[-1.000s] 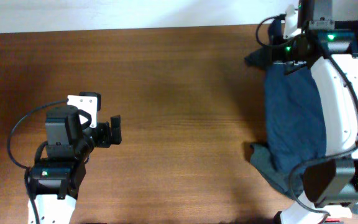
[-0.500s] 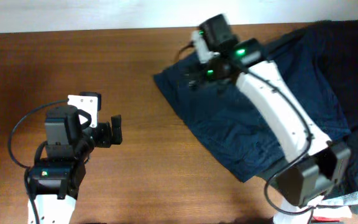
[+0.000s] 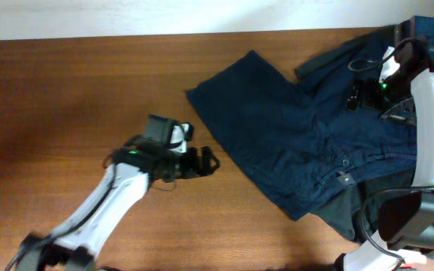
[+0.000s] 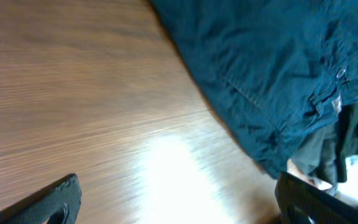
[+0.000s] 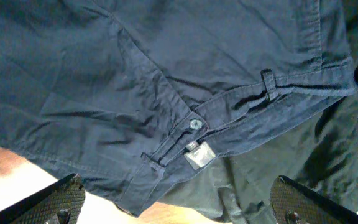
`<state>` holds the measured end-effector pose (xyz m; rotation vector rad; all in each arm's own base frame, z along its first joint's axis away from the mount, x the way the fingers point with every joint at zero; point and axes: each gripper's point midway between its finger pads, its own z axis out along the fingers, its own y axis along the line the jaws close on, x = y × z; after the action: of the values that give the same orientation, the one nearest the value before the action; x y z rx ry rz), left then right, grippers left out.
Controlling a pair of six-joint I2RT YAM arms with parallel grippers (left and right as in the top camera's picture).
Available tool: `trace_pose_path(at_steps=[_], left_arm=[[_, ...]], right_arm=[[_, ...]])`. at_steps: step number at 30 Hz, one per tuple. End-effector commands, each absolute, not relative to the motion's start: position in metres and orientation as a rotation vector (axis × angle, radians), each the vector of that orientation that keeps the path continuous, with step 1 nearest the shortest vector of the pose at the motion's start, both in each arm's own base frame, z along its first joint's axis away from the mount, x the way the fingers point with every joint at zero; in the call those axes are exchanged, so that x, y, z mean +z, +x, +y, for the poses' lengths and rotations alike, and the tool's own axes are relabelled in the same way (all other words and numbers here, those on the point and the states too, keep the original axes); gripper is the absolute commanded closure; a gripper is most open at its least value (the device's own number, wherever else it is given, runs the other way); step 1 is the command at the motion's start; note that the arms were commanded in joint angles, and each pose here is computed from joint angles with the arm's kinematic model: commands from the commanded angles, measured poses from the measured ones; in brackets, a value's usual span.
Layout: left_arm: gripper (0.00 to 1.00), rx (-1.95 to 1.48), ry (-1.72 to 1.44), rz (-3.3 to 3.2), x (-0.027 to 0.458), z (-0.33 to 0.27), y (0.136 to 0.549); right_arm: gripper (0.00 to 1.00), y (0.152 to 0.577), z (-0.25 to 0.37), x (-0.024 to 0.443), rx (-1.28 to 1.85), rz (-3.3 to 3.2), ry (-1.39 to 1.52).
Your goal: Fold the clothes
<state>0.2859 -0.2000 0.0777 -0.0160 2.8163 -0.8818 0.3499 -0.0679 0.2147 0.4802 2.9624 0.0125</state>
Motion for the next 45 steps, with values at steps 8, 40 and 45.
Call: trace_pose_path(at_steps=[8, 40, 45], left_arm=[[0.01, -1.176, 0.058, 2.879, 0.011, -0.343, 0.249], [0.01, -0.755, -0.76, 3.082, 0.011, -0.09, 0.32], [0.33, -0.7, -0.882, 3.052, -0.022, -0.137, 0.305]], right_arm=[[0.01, 0.348, -0.066, 0.221, 0.043, 2.943, 0.496], [0.01, 0.348, -0.066, 0.221, 0.041, 2.943, 0.495], [0.01, 0.348, -0.066, 0.221, 0.042, 2.943, 0.495]])
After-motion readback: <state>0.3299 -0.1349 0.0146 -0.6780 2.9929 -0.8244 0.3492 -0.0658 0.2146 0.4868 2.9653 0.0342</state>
